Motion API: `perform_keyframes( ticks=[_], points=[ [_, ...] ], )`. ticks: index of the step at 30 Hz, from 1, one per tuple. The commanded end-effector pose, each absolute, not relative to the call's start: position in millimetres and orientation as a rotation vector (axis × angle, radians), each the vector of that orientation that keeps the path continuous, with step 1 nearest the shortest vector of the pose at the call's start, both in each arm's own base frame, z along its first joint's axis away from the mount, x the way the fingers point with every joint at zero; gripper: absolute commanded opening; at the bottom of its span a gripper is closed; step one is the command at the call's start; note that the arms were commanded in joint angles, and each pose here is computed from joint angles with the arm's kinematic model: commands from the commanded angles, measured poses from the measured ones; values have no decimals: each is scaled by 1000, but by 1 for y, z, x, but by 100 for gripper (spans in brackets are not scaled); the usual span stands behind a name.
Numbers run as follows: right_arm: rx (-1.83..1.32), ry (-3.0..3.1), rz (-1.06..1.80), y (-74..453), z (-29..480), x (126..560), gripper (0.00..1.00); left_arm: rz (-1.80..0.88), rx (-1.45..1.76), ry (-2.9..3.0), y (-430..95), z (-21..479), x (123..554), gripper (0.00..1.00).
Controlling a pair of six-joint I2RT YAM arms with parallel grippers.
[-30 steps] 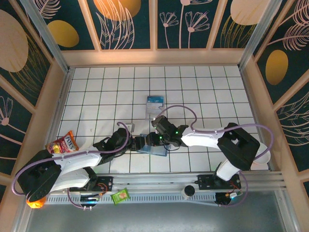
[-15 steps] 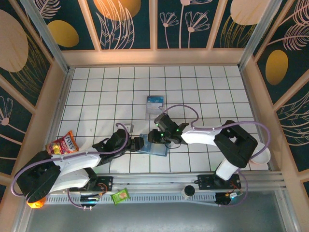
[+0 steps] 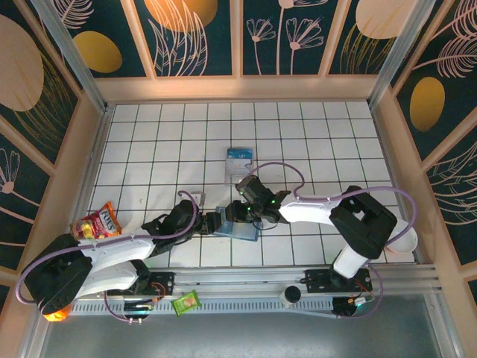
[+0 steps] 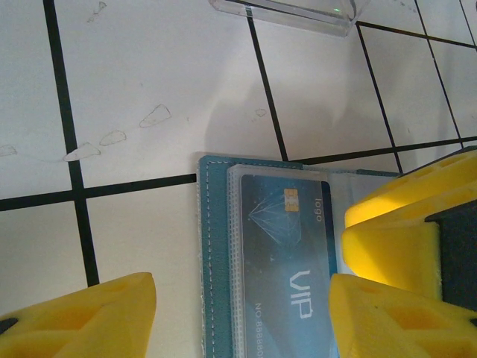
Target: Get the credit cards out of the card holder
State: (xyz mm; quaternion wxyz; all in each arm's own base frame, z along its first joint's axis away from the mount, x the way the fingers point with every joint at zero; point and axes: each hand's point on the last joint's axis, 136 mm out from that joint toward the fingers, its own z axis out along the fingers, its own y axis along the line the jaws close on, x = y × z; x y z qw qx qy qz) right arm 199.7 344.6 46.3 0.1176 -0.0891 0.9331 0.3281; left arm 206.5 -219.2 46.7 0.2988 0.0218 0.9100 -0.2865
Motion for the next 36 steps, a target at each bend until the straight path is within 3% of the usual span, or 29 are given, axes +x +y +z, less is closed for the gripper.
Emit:
perform_keyframes(
  ticks=[1,21,27,36],
  points=[
    [-284,2753,957,345,37,194,33,-752,31,2420,-214,45,207,62],
    [-284,2787,690,320,23,198,32,-740,26,2418,-211,46,206,62],
    [-403,2693,837,343,50,192,32,-732,25,2407,-210,49,207,62],
    [-424,2729,836,352,38,188,32,-730,22,2410,-208,47,205,62]
  ],
)
